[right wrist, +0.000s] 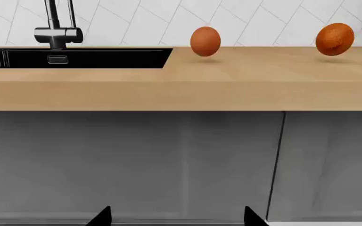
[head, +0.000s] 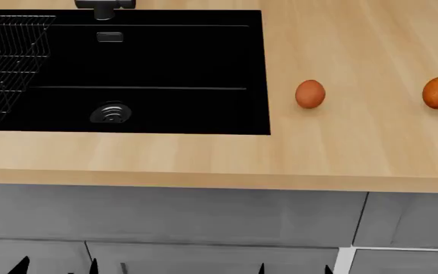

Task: Place the eggs and milk next to the bowl.

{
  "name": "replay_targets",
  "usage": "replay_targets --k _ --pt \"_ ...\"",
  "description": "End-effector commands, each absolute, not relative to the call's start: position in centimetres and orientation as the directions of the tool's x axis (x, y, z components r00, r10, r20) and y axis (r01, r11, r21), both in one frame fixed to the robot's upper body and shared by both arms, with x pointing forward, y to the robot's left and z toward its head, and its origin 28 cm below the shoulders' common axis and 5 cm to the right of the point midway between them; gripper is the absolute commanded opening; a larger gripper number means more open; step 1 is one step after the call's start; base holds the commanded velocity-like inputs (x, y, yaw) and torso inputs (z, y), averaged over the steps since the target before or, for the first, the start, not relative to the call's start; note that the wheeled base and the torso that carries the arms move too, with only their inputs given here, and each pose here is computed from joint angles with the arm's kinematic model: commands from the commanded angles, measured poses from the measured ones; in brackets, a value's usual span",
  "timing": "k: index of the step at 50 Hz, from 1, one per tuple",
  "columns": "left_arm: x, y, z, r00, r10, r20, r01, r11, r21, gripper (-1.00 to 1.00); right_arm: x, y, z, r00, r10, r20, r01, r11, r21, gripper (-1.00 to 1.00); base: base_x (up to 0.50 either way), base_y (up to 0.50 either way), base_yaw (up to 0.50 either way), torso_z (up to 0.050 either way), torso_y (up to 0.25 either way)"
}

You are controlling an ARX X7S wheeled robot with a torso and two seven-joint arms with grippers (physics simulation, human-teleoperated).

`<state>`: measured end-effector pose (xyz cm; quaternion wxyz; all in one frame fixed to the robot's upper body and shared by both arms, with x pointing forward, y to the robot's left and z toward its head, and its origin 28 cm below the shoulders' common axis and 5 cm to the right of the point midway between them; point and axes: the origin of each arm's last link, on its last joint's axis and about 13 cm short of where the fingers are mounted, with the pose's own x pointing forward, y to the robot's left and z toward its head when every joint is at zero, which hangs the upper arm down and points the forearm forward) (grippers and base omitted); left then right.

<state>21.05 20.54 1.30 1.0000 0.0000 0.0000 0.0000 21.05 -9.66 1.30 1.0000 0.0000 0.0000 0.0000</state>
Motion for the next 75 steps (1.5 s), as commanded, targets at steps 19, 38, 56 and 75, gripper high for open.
replay_targets --k 19,38,56,75 --pt "21.3 20.7 1.3 1.0 0.001 -0.01 -0.002 0.999 -0.053 1.0 21.3 -9.6 1.0 1.0 -0.017 -0.022 0.017 1.0 -0.014 1.0 0.0 0.0 0.0 0.0 0.0" --pt "21.0 20.8 2.2 0.999 -0.011 0.03 0.012 0.999 -0.048 1.0 21.4 -9.4 1.5 1.0 -0.017 -0.014 0.017 1.0 -0.014 1.0 0.0 0.0 0.0 0.032 0.0" --pt "21.2 20.7 3.7 0.996 -0.031 0.079 0.035 0.999 -0.04 1.0 21.4 -9.7 2.6 1.0 -0.022 0.006 0.022 0.999 -0.025 1.0 0.0 0.0 0.0 0.05 0.0" --pt "24.0 21.5 12.2 0.987 -0.089 0.132 0.105 0.988 -0.116 1.0 22.2 -12.3 9.2 0.995 -0.056 0.08 0.065 0.992 -0.11 1.0 0.0 0.0 0.0 0.029 0.0"
